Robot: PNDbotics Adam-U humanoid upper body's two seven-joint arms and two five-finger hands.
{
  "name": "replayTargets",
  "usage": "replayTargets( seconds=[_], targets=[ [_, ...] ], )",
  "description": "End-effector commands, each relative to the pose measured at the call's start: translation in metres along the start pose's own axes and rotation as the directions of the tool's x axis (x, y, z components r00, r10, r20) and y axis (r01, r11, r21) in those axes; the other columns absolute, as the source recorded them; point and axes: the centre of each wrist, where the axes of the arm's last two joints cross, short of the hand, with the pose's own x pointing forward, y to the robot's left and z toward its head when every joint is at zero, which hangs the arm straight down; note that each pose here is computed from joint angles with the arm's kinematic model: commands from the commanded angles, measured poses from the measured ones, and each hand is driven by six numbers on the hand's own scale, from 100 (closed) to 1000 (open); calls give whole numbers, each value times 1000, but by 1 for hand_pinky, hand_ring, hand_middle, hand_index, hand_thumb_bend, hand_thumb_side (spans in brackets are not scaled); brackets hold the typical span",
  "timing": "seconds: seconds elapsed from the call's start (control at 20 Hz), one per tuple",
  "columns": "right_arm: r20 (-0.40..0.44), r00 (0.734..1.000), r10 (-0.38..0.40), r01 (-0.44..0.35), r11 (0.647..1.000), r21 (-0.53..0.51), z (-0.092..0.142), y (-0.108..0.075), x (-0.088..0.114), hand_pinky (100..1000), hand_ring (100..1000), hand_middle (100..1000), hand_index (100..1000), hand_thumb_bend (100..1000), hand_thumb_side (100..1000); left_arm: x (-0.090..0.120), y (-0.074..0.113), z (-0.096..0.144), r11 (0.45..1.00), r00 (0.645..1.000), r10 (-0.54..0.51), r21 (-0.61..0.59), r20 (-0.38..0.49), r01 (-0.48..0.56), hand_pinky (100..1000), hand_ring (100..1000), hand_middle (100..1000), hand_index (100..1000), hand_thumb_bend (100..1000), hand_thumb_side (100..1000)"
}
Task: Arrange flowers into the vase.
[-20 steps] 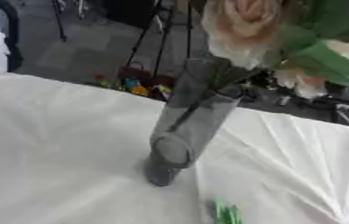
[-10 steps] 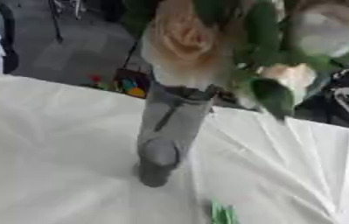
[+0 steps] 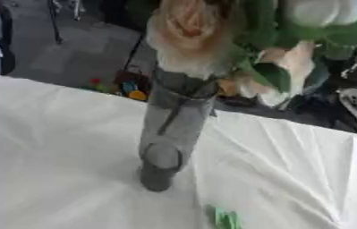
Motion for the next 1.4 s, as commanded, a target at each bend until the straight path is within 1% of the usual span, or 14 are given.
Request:
replayTargets(
  seconds=[0.05, 0.8, 1.05, 1.4],
  targets=[
    [-9, 999, 43, -43, 999, -7, 2, -11, 12, 1000, 1000, 1000, 1000, 809, 1000, 4, 1, -3, 1000, 1000, -5, -15, 18, 5, 715, 805, 878, 937, 100, 1000],
    [-2, 998, 61, -61, 997, -49, 9, -15, 16, 1000, 1000, 1000, 1000, 811, 1000, 4, 3, -1, 1000, 1000, -12, -11, 11, 12, 715, 806, 879, 938, 100, 1000],
    [-22, 997, 71, -72, 996, -55, 12, -14, 14, 1000, 1000, 1000, 1000, 810, 1000, 4, 3, -1, 1000, 1000, -14, -7, 10, 14, 714, 807, 880, 938, 100, 1000],
    [-57, 996, 71, -75, 994, -84, 18, -23, 7, 1000, 1000, 1000, 1000, 811, 1000, 4, 5, 0, 1000, 1000, -21, 2, 5, 21, 714, 808, 880, 938, 100, 1000]
  ],
)
